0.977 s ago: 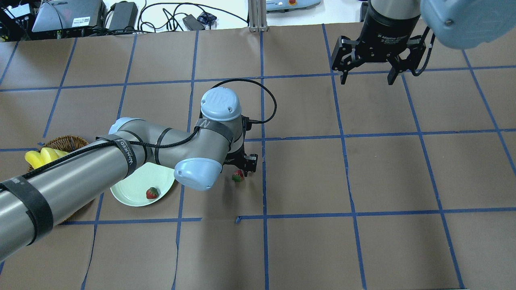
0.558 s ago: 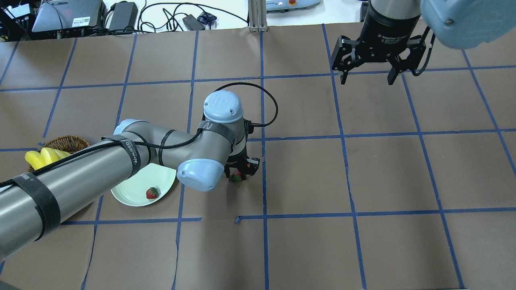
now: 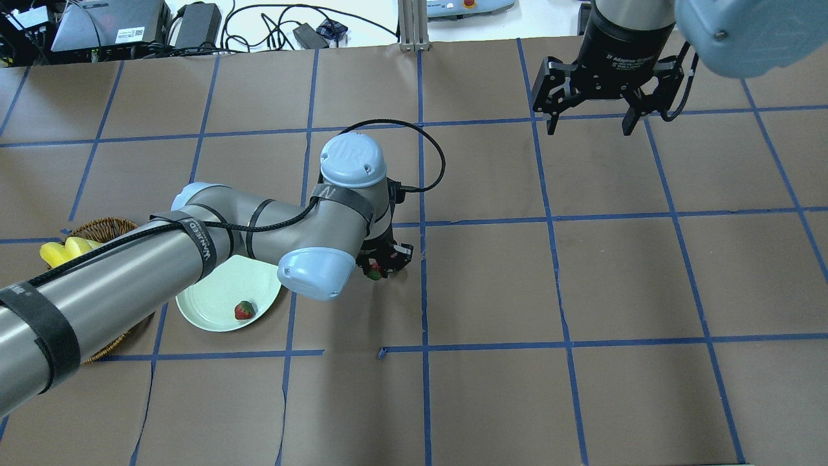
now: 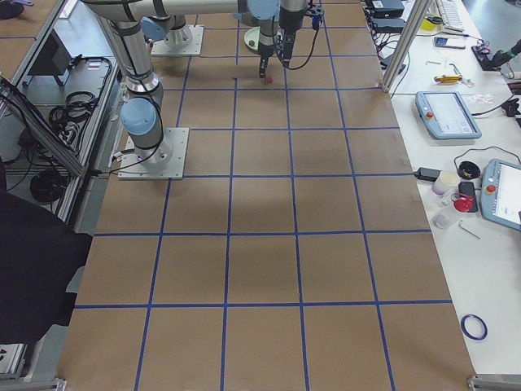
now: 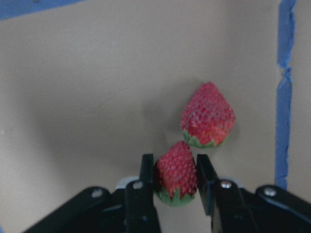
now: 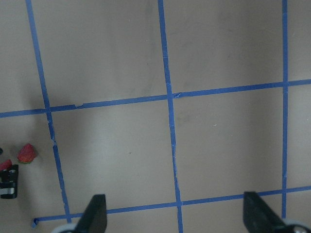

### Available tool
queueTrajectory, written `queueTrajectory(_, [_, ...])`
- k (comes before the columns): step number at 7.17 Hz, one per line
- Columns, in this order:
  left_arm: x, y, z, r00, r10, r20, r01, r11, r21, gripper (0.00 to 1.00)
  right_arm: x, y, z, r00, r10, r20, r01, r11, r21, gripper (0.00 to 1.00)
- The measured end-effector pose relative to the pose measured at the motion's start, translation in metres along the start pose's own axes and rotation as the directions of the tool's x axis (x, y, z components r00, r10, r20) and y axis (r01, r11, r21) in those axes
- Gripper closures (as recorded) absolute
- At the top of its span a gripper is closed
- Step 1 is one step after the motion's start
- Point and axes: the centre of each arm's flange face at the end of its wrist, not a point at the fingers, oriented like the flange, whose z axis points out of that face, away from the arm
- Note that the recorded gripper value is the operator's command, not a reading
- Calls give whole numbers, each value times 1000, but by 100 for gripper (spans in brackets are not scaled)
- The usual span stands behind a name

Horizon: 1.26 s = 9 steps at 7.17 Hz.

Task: Collect all strawberries into plate
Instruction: 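Drop the second strawberry onto the plate with the left gripper, then move the left gripper to the last strawberry and grasp it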

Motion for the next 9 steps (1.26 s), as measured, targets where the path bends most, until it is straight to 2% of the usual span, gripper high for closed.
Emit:
queueTrajectory(2, [-74,-17,-29,995,-72,68,76,996,-55,89,0,-1,1,1000,0,0,0,1000,-1,0])
queueTrajectory(3, [-127,-19,-33,995,-67,80,76,992,-106,89,0,-1,1,1000,0,0,0,1000,-1,0])
queueTrajectory(5, [-214,-3,-8,994,-2,109,23,980,-195,89,0,-1,1,1000,1,-1,-1,1000,-3,0])
queueTrajectory(7, [-241,12,23,994,7,113,19,975,-220,7,0,-1,2,1000,1,-1,-1,1000,-3,0])
queueTrajectory(9, [-238,13,23,993,-10,117,33,981,-191,4,0,-1,2,1000,1,-1,-1,1000,-3,0])
